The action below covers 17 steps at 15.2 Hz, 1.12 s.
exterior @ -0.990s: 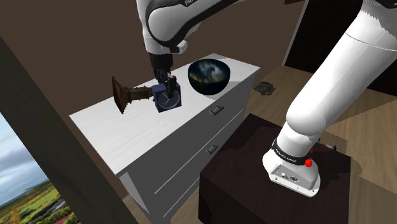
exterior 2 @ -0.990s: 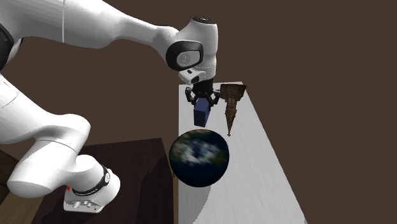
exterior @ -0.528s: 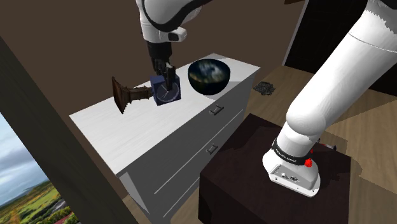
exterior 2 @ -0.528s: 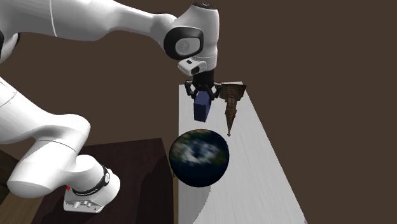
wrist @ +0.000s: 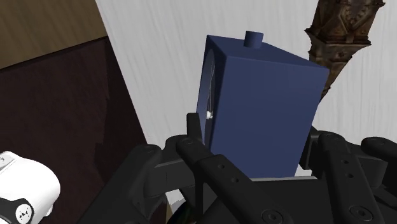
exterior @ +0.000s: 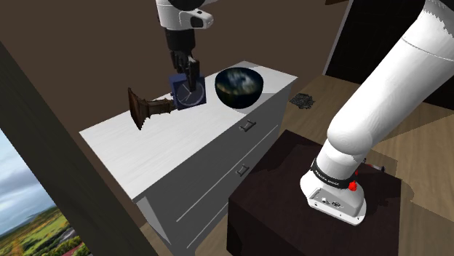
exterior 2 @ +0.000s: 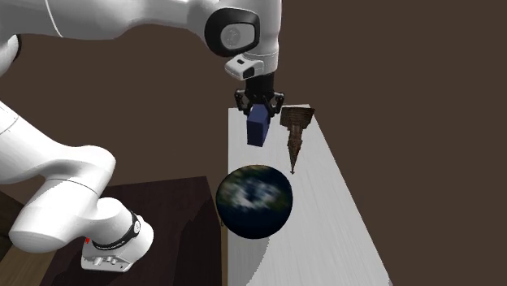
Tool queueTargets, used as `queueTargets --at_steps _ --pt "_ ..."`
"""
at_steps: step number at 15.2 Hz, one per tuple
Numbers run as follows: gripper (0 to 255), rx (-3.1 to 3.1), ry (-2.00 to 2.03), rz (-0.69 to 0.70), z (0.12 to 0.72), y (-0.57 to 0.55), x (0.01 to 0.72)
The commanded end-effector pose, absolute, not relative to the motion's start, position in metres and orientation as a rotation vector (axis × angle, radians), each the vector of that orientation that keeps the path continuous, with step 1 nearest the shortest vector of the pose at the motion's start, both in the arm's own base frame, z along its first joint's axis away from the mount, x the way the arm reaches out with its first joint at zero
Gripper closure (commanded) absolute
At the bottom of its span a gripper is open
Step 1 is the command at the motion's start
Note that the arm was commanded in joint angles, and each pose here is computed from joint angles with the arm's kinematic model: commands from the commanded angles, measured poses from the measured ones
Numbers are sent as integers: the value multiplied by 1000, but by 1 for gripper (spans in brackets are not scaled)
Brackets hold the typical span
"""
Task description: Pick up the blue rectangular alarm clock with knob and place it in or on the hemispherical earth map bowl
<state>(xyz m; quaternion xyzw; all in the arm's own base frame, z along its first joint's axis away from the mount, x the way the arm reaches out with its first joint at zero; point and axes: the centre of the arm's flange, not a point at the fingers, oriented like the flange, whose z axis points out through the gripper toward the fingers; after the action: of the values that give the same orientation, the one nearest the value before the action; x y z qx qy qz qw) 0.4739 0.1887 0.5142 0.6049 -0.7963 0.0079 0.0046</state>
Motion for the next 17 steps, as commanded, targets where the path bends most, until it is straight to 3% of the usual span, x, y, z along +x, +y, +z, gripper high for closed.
queueTargets --at_steps 1,17 --pt "255 1894 -2494 24 525 189 474" --pt "255 1894 -2494 24 609 189 474"
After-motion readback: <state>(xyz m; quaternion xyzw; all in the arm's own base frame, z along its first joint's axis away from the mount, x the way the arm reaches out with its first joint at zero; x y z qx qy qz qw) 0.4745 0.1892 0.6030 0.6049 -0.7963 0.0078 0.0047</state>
